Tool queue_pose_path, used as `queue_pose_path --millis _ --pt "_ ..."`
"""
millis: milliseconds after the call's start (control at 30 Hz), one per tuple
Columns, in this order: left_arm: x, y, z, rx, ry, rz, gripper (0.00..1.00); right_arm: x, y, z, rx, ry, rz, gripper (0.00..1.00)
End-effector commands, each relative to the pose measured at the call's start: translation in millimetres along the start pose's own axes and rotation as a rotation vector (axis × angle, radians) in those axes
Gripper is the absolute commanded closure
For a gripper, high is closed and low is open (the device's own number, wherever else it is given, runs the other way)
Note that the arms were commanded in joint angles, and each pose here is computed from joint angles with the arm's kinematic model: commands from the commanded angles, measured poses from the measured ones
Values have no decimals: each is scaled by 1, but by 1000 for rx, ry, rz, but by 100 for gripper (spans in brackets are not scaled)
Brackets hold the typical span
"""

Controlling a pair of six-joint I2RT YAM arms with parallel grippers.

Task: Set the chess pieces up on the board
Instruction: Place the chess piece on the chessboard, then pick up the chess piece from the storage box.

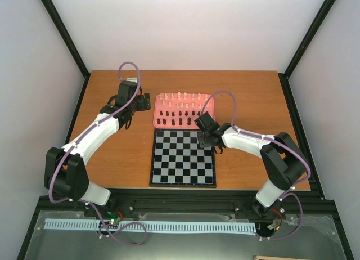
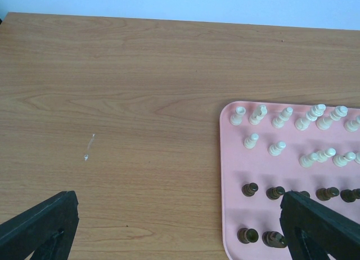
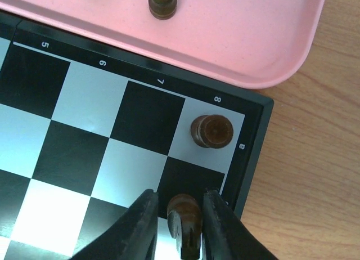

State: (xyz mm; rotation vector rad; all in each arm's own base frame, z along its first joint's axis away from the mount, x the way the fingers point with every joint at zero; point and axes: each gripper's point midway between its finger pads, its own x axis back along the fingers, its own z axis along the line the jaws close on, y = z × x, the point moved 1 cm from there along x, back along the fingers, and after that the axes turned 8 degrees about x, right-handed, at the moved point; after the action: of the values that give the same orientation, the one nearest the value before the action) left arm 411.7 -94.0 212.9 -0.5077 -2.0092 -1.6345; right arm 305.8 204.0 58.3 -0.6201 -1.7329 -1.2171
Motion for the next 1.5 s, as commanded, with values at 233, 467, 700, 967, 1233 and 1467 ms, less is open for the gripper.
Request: queue_pose_path --millis 233,467,700,967,1233,1467 --pt "6 11 -3 27 -17 -28 0 26 11 2 -13 36 -77 65" --pt "8 12 -4 29 -24 -32 0 52 35 -1 -24 37 -171 45" --pt "11 13 -4 30 -28 -35 0 44 72 -1 5 -6 -187 42" --pt "14 15 -3 35 -34 -47 0 17 100 -12 -4 -4 -160 47" --pt "11 14 -2 27 -19 -42 0 -14 105 -7 27 36 -107 50" --pt "10 14 -2 28 -17 -42 0 -34 106 -5 26 52 -79 51"
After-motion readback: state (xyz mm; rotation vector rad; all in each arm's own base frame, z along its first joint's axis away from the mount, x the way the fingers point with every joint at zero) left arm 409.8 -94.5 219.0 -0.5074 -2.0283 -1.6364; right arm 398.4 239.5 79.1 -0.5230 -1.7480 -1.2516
